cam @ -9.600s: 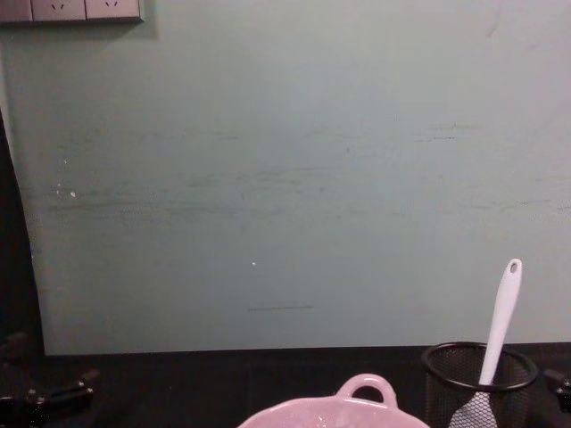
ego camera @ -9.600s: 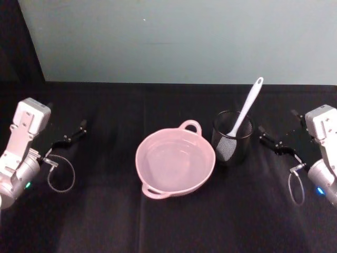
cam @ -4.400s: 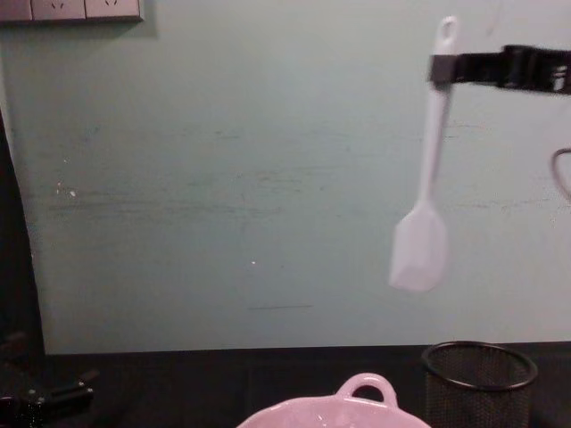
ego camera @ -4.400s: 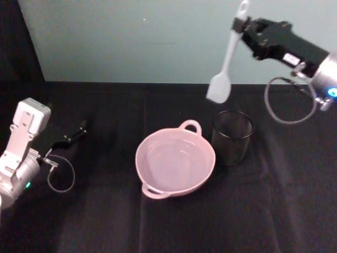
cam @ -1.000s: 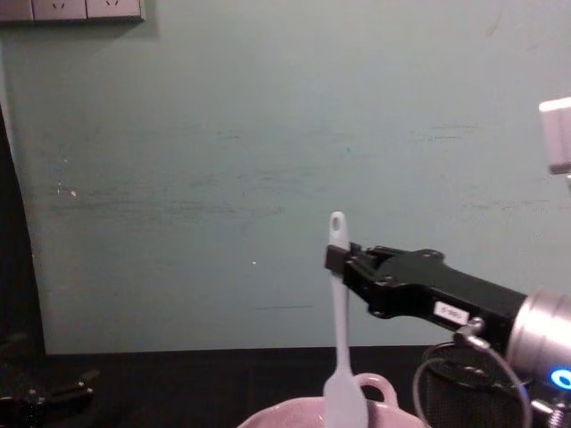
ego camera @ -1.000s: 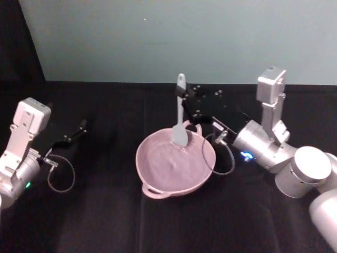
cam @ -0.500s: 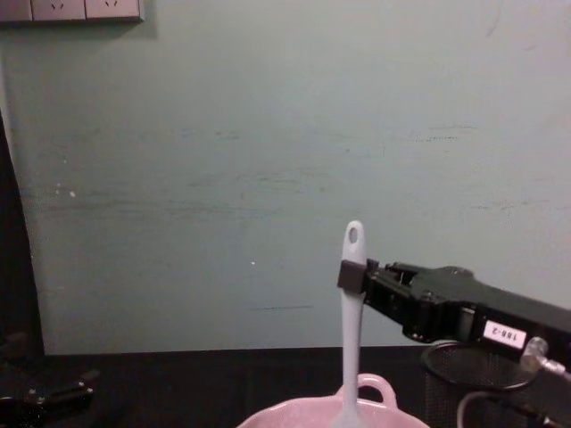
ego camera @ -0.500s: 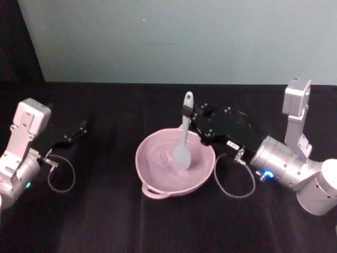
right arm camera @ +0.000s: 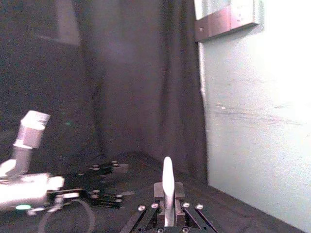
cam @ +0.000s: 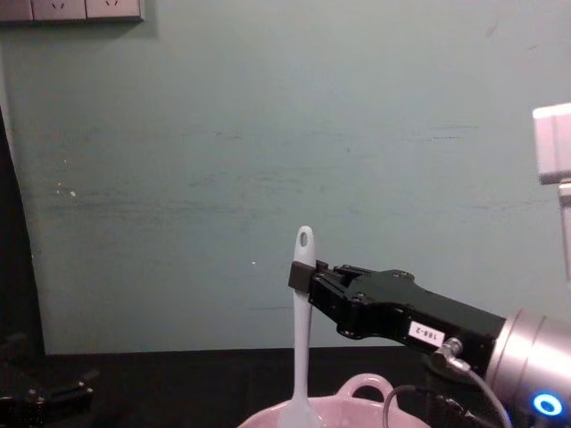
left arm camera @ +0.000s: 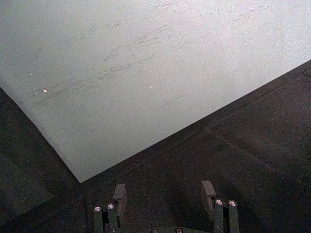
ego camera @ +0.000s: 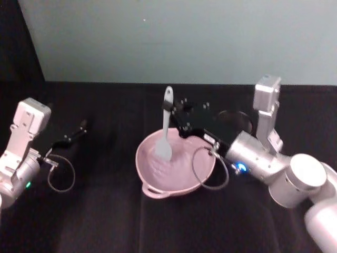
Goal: Use the one hand to pick up the spoon and stir the clear water in the bowl.
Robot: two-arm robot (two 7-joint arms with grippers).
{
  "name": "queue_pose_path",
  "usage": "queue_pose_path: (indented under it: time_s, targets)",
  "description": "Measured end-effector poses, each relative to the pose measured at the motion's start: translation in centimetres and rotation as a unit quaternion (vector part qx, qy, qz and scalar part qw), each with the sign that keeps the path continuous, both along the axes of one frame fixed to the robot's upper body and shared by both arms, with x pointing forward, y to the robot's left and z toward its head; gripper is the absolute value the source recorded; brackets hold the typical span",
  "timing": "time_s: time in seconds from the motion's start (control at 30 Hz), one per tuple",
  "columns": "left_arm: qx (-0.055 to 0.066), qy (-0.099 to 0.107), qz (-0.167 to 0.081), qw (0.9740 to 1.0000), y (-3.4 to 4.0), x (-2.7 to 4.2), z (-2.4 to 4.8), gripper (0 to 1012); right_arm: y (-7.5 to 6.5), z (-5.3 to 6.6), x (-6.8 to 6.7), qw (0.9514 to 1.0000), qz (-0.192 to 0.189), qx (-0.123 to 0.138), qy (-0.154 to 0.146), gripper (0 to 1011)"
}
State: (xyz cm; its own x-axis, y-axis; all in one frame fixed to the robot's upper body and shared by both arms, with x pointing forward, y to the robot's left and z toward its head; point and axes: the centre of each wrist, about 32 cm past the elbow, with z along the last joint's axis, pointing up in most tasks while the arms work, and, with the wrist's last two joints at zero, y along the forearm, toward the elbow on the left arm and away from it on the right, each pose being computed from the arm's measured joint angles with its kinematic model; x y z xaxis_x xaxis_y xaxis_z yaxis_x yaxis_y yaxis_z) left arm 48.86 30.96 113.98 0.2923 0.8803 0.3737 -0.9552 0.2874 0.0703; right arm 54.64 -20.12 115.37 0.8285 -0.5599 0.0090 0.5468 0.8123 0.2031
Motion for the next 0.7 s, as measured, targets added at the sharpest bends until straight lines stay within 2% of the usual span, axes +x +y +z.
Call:
queue_pose_path:
  time_s: [0.17,0.37,0.5,0.7]
  targets:
    - [0.000,0.000,0.000,1.0000,0.00,0.00,0.00,1011,0.0,-0.5,1.3,0.9994,-0.033,-0.005,-0.013,119]
    - [0.000,0.000,0.000,1.0000,0.00,0.00,0.00,1011,-1.4,-0.4,2.0,0.9976,-0.063,-0.004,-0.029,119]
    - [0.000,0.000,0.000,1.0000,0.00,0.00,0.00,1011,-2.7,-0.1,1.5,0.9970,-0.070,-0.011,-0.031,119]
    - [0.000,0.000,0.000,1.0000,0.00,0.00,0.00,1011,-4.6,0.4,-0.3,0.9985,-0.049,-0.018,-0.017,119]
